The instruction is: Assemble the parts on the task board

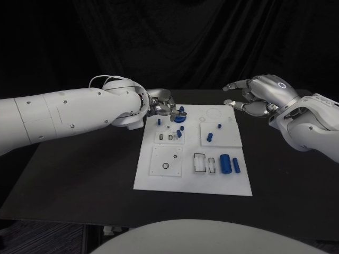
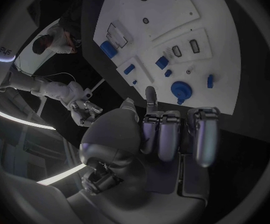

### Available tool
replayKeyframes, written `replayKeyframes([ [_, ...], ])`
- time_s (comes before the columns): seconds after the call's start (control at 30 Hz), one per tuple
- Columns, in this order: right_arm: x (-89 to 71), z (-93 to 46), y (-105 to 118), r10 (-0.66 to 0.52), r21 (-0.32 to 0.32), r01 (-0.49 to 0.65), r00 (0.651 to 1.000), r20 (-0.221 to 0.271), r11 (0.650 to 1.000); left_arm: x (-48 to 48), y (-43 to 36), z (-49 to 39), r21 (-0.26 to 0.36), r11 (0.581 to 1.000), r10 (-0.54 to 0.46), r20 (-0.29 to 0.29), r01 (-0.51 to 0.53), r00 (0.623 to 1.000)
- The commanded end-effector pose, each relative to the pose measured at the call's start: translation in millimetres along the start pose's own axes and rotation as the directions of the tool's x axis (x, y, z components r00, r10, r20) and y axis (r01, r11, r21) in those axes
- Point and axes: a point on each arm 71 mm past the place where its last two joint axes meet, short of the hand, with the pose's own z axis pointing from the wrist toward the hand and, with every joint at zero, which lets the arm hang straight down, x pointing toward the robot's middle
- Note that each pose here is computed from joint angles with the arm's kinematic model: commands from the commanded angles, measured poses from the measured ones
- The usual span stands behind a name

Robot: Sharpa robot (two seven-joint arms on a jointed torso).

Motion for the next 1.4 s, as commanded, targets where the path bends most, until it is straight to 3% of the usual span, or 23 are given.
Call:
replayKeyframes([
  [0.03, 0.5, 0.0, 1, 0.017, -0.005, -0.017, 1.000, -0.008, 1.000, 7.6, 1.1, 3.1, -0.114, 0.993, -0.025, -0.125, 0.010, 0.992],
  [0.27, 1.4, -0.3, 2, 0.022, -0.012, -0.022, 1.000, -0.021, 1.000, 12.5, -8.6, 9.5, -0.201, 0.979, -0.016, -0.157, -0.016, 0.987],
  [0.57, 2.4, -0.1, 6, 0.016, -0.033, -0.017, 0.999, -0.034, 0.999, 14.7, -13.5, 13.8, -0.260, 0.965, -0.012, -0.146, -0.027, 0.989],
  [1.17, 2.3, -0.1, 8, 0.012, -0.039, -0.013, 0.999, -0.034, 0.999, 21.7, -16.9, 20.3, -0.282, 0.958, -0.004, -0.176, -0.047, 0.984],
  [1.4, 2.0, -0.5, 8, 0.012, -0.032, -0.013, 0.999, -0.033, 0.999, 29.1, -17.5, 25.2, -0.280, 0.959, -0.008, -0.188, -0.046, 0.982],
])
